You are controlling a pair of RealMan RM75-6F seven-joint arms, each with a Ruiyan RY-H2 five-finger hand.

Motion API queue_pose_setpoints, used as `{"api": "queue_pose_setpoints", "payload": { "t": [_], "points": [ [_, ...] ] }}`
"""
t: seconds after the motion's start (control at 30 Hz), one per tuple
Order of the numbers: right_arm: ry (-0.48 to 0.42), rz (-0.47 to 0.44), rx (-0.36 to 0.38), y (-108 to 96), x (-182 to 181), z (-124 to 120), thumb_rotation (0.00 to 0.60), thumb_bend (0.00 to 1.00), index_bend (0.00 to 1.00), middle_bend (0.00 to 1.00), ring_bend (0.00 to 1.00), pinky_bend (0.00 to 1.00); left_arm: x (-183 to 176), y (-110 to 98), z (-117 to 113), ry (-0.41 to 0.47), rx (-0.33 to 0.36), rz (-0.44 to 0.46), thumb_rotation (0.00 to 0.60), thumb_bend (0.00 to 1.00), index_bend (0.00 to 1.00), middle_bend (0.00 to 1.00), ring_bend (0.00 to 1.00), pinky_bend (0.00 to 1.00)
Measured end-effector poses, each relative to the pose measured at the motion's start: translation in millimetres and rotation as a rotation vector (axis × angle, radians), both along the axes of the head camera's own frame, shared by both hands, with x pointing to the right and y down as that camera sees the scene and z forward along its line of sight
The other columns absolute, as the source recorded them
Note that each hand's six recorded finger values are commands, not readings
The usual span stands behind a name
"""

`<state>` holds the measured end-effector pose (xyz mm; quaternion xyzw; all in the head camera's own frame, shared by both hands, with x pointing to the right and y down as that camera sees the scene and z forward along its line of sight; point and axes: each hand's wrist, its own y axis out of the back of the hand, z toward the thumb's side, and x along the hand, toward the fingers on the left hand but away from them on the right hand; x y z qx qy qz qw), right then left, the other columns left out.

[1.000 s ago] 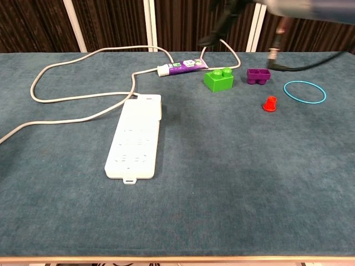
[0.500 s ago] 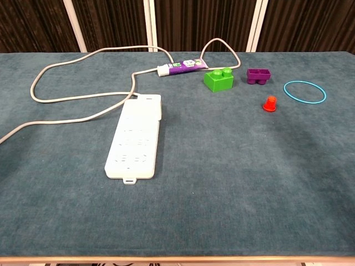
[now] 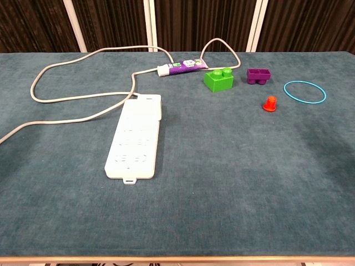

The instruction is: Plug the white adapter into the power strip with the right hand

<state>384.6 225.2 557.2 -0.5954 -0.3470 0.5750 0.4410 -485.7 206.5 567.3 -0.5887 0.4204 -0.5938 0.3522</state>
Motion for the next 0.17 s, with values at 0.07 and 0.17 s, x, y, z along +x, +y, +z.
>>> {"api": "queue_pose_setpoints", "payload": {
  "t": [0.07,0.17],
  "points": [
    [-0.002,0.002,-0.009,-0.1,0.4,3.5,0.600,0.34,0.03,0.04,0.14,0.18,2.1,1.4,-0.3,0.006,-0.003,0.008,0.600,0.10,0.13,0.00,0.00,0.00],
    [-0.004,0.003,-0.011,-4.1,-0.1,8.2,0.600,0.34,0.03,0.04,0.14,0.19,7.0,4.5,-0.9,0.018,-0.011,0.027,0.600,0.10,0.13,0.00,0.00,0.00]
  ]
}}
